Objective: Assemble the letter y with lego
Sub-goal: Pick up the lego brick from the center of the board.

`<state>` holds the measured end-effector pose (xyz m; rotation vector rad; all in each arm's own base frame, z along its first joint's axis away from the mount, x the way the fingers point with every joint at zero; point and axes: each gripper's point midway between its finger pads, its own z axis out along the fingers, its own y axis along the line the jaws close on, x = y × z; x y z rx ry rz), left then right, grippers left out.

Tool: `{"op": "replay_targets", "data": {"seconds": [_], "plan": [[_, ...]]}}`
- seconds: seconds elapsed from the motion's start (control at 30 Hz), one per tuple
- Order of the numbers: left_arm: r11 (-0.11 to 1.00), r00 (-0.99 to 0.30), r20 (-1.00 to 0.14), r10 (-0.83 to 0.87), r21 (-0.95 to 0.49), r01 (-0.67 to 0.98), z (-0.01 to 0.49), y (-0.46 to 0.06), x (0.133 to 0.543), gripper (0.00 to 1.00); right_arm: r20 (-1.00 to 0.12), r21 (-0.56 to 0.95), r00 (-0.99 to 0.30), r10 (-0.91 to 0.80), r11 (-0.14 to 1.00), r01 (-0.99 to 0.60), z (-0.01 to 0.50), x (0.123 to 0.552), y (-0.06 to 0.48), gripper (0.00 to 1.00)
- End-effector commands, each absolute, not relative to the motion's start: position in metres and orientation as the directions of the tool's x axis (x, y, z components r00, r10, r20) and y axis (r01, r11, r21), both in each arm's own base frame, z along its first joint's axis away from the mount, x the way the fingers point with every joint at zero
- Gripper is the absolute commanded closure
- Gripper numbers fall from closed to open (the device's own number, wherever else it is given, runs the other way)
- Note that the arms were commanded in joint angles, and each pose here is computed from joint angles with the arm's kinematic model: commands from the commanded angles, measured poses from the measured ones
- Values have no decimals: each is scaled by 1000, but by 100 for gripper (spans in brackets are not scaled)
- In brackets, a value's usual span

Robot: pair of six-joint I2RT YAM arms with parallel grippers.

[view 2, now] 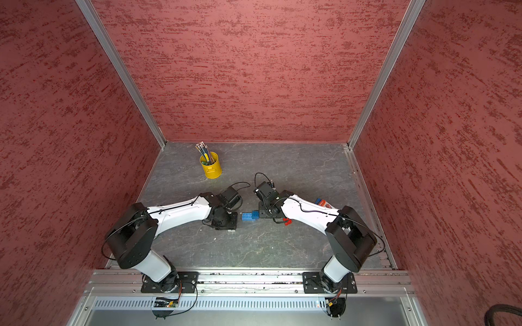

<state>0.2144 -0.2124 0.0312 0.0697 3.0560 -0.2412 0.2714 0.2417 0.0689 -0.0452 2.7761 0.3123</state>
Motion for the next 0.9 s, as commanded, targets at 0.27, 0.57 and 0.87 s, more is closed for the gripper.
{"op": "replay_targets", "data": {"seconds": [0.27,0.57,0.87], "plan": [[990,-997,-65,40,-130,48,25,-214,214,65,-363,229,-931,17,971,-72,73,276,239,49],[990,-997,-72,40,-131,49,27,-219,217,59,-371,236,-928,25,970,-68,75,277,236,49],[992,-996,-81,38,-114,47,30,-218,219,70,-380,240,-924,37,969,-60,77,274,231,50]]}}
